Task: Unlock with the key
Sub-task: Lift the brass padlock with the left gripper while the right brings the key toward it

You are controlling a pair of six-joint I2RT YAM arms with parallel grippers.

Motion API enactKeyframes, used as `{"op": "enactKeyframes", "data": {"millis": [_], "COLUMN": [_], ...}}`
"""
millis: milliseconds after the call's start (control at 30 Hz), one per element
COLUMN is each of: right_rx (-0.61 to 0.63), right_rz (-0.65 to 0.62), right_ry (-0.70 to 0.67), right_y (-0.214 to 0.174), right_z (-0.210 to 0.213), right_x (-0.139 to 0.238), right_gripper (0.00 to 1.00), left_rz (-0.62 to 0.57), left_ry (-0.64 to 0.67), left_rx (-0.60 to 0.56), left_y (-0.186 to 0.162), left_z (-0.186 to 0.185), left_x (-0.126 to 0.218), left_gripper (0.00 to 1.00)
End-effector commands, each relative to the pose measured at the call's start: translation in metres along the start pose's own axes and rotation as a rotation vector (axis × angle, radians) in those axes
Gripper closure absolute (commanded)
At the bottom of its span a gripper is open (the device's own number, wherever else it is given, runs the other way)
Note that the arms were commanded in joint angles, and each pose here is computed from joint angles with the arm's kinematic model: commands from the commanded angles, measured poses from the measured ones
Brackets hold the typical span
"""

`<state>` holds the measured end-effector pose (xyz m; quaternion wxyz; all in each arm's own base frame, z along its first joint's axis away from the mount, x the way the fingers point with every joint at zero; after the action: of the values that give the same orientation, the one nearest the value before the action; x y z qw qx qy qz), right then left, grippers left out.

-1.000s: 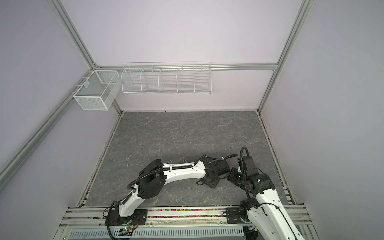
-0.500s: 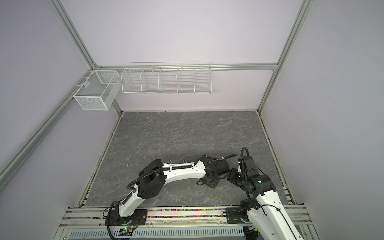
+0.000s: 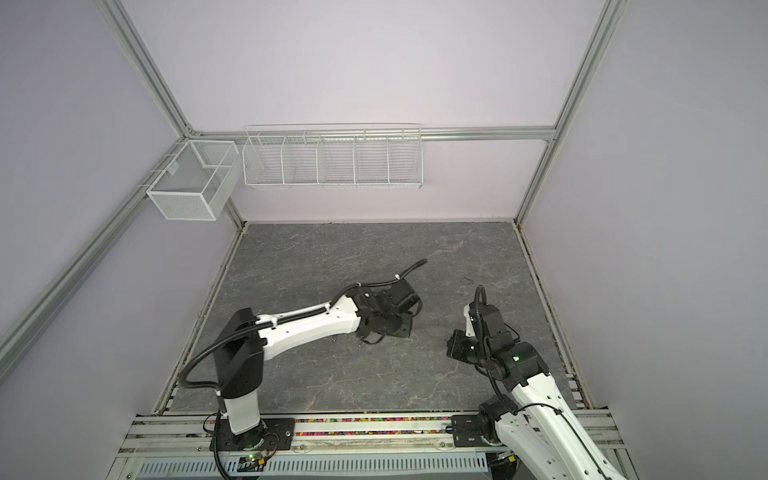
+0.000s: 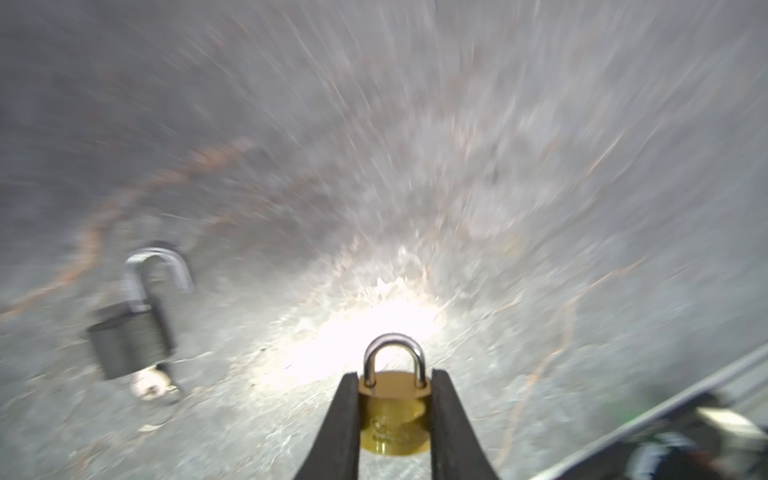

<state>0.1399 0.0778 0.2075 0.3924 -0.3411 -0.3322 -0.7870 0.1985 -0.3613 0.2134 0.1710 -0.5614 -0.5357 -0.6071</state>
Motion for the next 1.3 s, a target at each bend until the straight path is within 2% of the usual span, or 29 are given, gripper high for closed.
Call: {"op": "enactKeyframes", "data": {"millis": [0, 100, 200, 267, 400, 533, 633, 767, 933, 1067, 1267], "right_rx": [0.112, 0.196, 0.264, 0.289, 0.338, 0.365, 0.366, 0.379, 0.425, 0.425, 0.407], "right_rz": [-0.068, -0.097, -0.130, -0.148, -0.191, -0.233, -0.248, -0.326, -0.326, -0.337, -0.390], "right_ry": [0.071, 0.138, 0.208, 0.251, 0.393, 0.414, 0.432, 0.521, 0.531, 0.478, 0.491], "right_y": [0.007, 0.002, -0.005, -0.008, -0.016, -0.018, -0.019, -0.022, -0.022, -0.020, -0.015], "right_z": [0.029, 0.054, 0.080, 0.096, 0.129, 0.144, 0.151, 0.158, 0.172, 0.173, 0.177], "right_x": [0.000, -0.008, -0.019, -0.025, -0.033, -0.039, -0.042, -0.041, -0.049, -0.056, -0.049], "right_gripper": [0.93, 0.93, 0.93, 0.93, 0.93, 0.93, 0.93, 0.93, 0.93, 0.93, 0.93], "left_rz": [-0.146, -0.235, -0.325, -0.393, -0.430, -0.445, -0.458, -0.485, -0.503, -0.518, -0.503], "left_ry": [-0.015, -0.028, -0.120, -0.187, -0.175, -0.179, -0.180, -0.196, -0.206, -0.199, -0.205], "left_rx": [0.222, 0.383, 0.536, 0.597, 0.718, 0.803, 0.851, 0.894, 0.912, 0.925, 0.917], "left_y": [0.019, 0.026, 0.026, 0.023, 0.016, 0.012, 0.010, 0.009, 0.011, 0.011, 0.013], "left_z": [0.024, 0.047, 0.062, 0.067, 0.078, 0.081, 0.084, 0.086, 0.086, 0.088, 0.085], "left_x": [0.031, 0.054, 0.069, 0.074, 0.085, 0.089, 0.089, 0.090, 0.093, 0.093, 0.091], "left_gripper": [1.00, 1.00, 1.00, 1.00, 1.00, 1.00, 1.00, 1.00, 1.00, 1.00, 1.00]}}
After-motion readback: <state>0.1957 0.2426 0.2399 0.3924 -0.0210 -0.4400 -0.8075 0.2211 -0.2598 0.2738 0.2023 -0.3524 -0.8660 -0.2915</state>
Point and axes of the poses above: each gripper's point midway between its finger pads, its own x axis back along the fingers, its own z axis along the line the jaws close on, y = z × x, the point moved 9 cm from there along x, back along the fingers, and after that the axes turned 15 degrees about -x, right-handed, at the moved point
